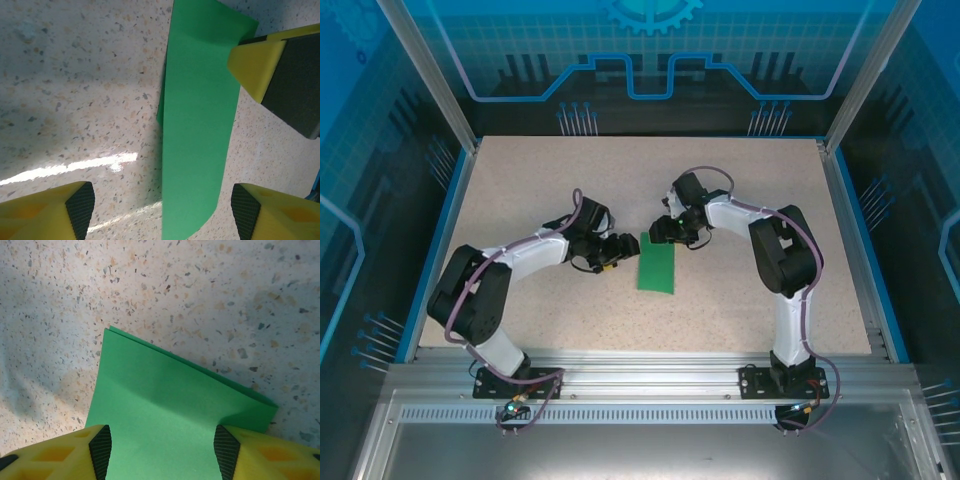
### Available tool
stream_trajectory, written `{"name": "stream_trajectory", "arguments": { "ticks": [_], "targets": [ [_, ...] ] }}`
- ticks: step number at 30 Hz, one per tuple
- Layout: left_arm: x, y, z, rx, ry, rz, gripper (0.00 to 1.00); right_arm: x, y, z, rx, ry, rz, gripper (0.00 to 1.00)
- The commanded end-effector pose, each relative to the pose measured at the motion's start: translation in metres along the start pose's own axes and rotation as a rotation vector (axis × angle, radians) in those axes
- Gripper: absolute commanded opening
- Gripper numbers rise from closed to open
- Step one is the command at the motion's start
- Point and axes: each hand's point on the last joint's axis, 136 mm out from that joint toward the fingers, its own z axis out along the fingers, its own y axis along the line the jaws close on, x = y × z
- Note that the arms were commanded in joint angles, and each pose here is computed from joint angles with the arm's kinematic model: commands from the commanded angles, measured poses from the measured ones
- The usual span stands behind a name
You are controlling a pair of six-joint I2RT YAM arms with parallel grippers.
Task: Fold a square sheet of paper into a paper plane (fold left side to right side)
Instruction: Third fold the triangle at the center of the table.
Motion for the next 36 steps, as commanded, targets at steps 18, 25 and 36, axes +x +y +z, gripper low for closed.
{"name": "stream_trajectory", "arguments": {
  "ticks": [18,25,36],
  "targets": [
    [-0.002,-0.026,0.04,0.105,0.123,-0.064,0.71,0.01,-0.007,0.006,-0.002,0.035,0.005,0.59],
    [0.003,-0.025,0.051,0.129,0.161,-0.093,0.67,0.01,-0.006,0.007,-0.006,0.038,0.005,0.59],
    [0.005,-0.03,0.064,0.187,0.193,-0.129,0.59,0.008,-0.004,0.008,-0.02,0.037,0.009,0.59]
  ]
}}
